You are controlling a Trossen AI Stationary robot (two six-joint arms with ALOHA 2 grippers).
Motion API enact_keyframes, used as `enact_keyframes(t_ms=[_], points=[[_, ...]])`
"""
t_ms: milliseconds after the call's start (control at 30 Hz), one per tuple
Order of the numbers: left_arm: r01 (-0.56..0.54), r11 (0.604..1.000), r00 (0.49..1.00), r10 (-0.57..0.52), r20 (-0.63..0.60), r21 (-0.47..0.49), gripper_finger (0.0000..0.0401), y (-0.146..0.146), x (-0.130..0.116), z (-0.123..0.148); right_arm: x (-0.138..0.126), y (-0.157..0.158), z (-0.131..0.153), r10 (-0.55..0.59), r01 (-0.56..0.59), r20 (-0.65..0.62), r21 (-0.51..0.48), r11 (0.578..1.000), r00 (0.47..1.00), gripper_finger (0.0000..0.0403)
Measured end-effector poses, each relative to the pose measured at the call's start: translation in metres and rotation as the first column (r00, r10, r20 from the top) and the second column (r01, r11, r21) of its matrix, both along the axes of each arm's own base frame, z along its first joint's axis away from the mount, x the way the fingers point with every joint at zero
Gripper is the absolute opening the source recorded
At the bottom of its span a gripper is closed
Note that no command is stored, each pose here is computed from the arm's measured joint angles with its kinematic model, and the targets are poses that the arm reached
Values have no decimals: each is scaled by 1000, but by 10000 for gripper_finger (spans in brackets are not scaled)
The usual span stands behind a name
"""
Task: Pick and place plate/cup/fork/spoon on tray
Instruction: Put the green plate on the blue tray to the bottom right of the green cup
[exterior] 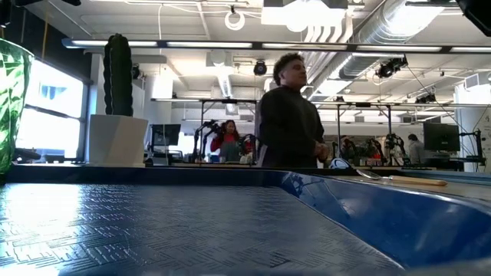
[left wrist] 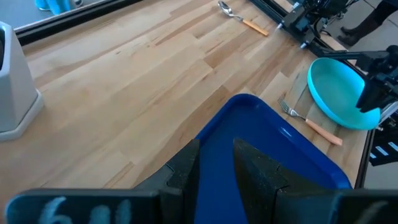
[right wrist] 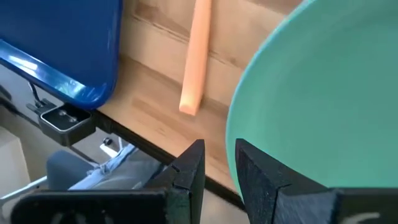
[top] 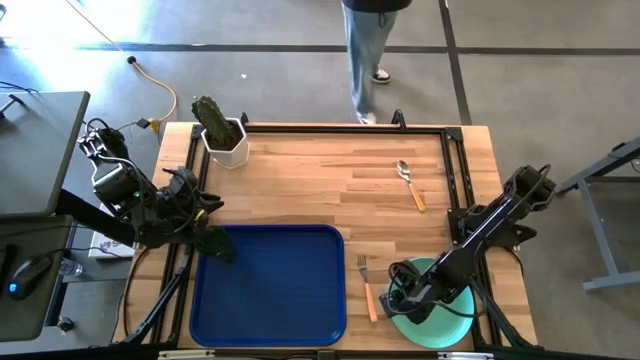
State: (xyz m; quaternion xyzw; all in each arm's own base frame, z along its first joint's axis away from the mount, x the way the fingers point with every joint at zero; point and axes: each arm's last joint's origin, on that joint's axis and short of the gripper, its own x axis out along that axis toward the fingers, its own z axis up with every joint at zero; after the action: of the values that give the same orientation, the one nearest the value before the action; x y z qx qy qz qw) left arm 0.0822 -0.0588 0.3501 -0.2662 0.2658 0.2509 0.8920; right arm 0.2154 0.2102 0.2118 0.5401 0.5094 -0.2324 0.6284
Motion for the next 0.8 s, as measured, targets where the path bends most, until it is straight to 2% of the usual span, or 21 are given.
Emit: enact_keyframes(t_ms=[200, 400, 800], points=[[0, 1000, 1000, 0, 0, 0, 85, 0, 0, 0, 0, -2, -1, 10, -9, 10, -39, 999, 1000, 106], [0, 1000, 1000, 0, -2, 2, 85, 0, 0, 0, 0, -3, -10, -22, 19, -52, -62, 998, 998, 137], [1, 1000, 1000, -1, -2, 4, 85, 0, 0, 0, 21, 0, -34, -21, 21, -111, 0, 1000, 994, 140]])
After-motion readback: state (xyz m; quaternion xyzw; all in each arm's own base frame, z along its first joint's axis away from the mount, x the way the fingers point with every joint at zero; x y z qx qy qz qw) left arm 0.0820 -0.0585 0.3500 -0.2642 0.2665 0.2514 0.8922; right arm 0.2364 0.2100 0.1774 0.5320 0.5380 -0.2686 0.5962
